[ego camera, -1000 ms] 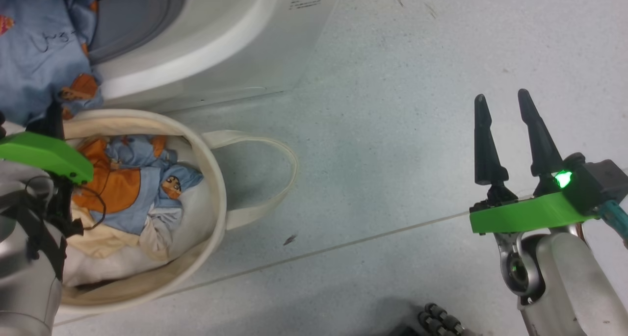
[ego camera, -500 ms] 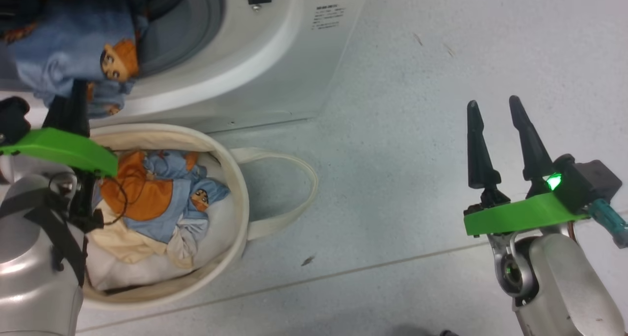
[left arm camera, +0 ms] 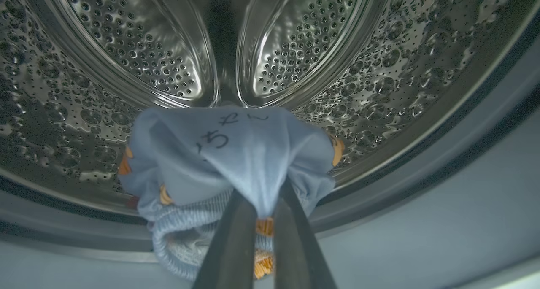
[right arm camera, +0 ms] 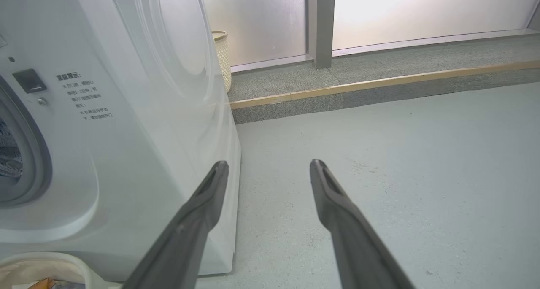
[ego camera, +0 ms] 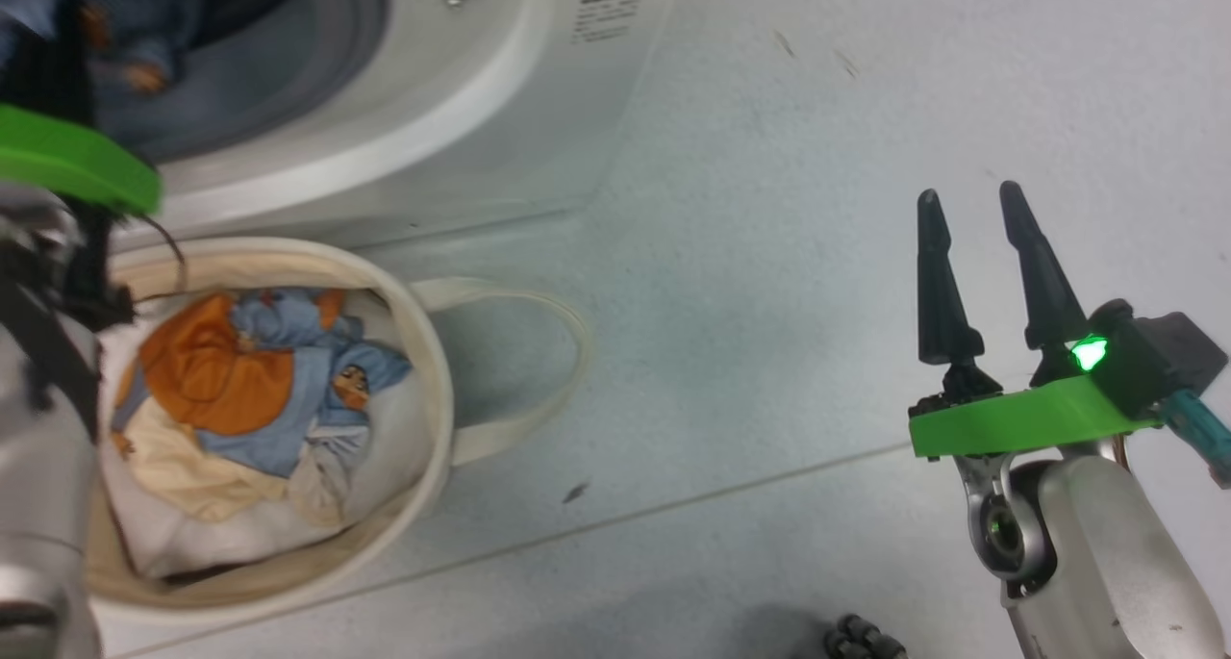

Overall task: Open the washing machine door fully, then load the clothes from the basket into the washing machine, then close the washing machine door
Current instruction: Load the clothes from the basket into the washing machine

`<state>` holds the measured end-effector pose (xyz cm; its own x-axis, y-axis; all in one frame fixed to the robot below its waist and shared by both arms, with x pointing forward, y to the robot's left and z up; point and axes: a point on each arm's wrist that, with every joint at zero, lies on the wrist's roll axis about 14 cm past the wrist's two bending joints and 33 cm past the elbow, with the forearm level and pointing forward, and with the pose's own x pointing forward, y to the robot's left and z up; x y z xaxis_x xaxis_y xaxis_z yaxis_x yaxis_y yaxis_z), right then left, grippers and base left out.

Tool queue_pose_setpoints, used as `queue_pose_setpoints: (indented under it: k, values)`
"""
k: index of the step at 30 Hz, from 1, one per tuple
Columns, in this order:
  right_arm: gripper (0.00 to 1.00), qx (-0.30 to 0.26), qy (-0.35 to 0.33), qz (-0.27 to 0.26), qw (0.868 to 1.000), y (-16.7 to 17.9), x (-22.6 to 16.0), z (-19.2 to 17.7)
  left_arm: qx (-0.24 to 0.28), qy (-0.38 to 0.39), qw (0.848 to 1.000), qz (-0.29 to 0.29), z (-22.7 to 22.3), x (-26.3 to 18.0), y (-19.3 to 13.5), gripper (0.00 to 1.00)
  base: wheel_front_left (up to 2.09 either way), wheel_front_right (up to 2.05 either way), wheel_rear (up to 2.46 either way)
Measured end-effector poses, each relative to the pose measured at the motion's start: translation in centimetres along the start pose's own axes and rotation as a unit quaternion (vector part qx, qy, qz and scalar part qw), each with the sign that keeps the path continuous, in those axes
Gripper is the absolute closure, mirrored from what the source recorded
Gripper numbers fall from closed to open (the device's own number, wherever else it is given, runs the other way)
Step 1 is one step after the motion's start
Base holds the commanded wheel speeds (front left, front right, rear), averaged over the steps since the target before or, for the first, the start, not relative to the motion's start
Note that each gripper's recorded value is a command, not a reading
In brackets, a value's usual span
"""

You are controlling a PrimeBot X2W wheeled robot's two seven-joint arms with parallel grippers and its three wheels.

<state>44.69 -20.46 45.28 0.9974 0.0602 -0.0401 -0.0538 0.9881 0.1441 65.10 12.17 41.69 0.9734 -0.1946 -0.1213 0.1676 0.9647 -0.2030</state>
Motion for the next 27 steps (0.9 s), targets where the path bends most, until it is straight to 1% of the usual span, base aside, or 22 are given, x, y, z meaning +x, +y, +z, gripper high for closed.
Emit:
queue_pose_setpoints:
  k: [3,6,8,10,11,12,13,15,16,17,18,22,24,27]
  values:
    - [0.00,-0.006,0.006,-0.018,1.000,-1.1,-0.2,-0.4,0.008,0.004,1.000,0.001,-0.3,1.9,0.3,1.00,0.00,0.00,0.00]
    - [0.00,-0.015,0.017,-0.034,0.999,-2.2,-0.6,-1.2,0.005,-0.004,1.000,0.001,-0.3,3.8,0.4,1.00,0.00,0.00,0.00]
    - [0.00,-0.020,0.019,-0.043,0.999,-2.8,-0.5,-1.4,-0.006,-0.046,0.999,0.003,1.8,5.2,0.6,1.00,0.03,0.03,0.03]
    - [0.00,-0.025,0.023,-0.046,0.998,-3.0,-0.4,-1.8,-0.017,-0.100,0.995,0.005,4.5,6.2,0.8,1.00,0.12,0.12,0.12]
    - [0.00,-0.026,0.027,-0.046,0.998,-3.0,-0.3,-2.2,-0.020,-0.116,0.993,0.007,5.1,6.5,0.9,1.00,0.10,0.10,0.10]
    - [0.00,-0.026,0.031,-0.046,0.998,-2.9,-0.2,-2.5,-0.021,-0.115,0.993,0.009,4.8,6.6,1.1,1.00,0.07,0.07,0.07]
    - [0.00,-0.025,0.034,-0.046,0.998,-2.7,-0.1,-2.9,-0.017,-0.099,0.995,0.011,3.6,6.7,1.3,1.00,0.04,0.04,0.04]
    - [0.00,-0.022,0.035,-0.042,0.998,-2.3,0.1,-3.2,-0.008,-0.047,0.999,0.018,0.1,6.2,1.8,1.00,0.02,0.02,0.02]
    - [0.00,-0.021,0.036,-0.040,0.998,-2.1,0.1,-3.2,-0.004,-0.024,0.999,0.021,-1.4,5.8,2.1,0.63,0.00,0.00,0.00]
    - [0.00,-0.021,0.036,-0.040,0.998,-2.1,0.1,-3.2,-0.004,-0.024,0.999,0.021,-1.4,5.8,2.1,0.12,0.00,0.00,0.00]
    - [0.00,-0.021,0.036,-0.039,0.998,-2.1,0.1,-3.3,0.000,-0.003,1.000,0.023,-2.7,5.5,2.3,0.00,0.00,0.00,0.00]
    - [0.00,-0.019,0.035,-0.037,0.999,-1.9,0.3,-3.2,0.006,0.050,0.998,0.031,-5.2,5.0,2.7,0.00,0.00,0.00,0.00]
    - [0.00,-0.018,0.033,-0.035,0.999,-1.8,0.3,-3.1,0.007,0.075,0.997,0.032,-5.6,5.1,2.5,0.00,0.00,0.00,0.00]
    - [0.00,-0.017,0.027,-0.034,0.999,-1.7,0.2,-2.7,0.003,0.129,0.990,0.047,-6.4,4.7,2.7,0.00,0.00,0.00,0.00]
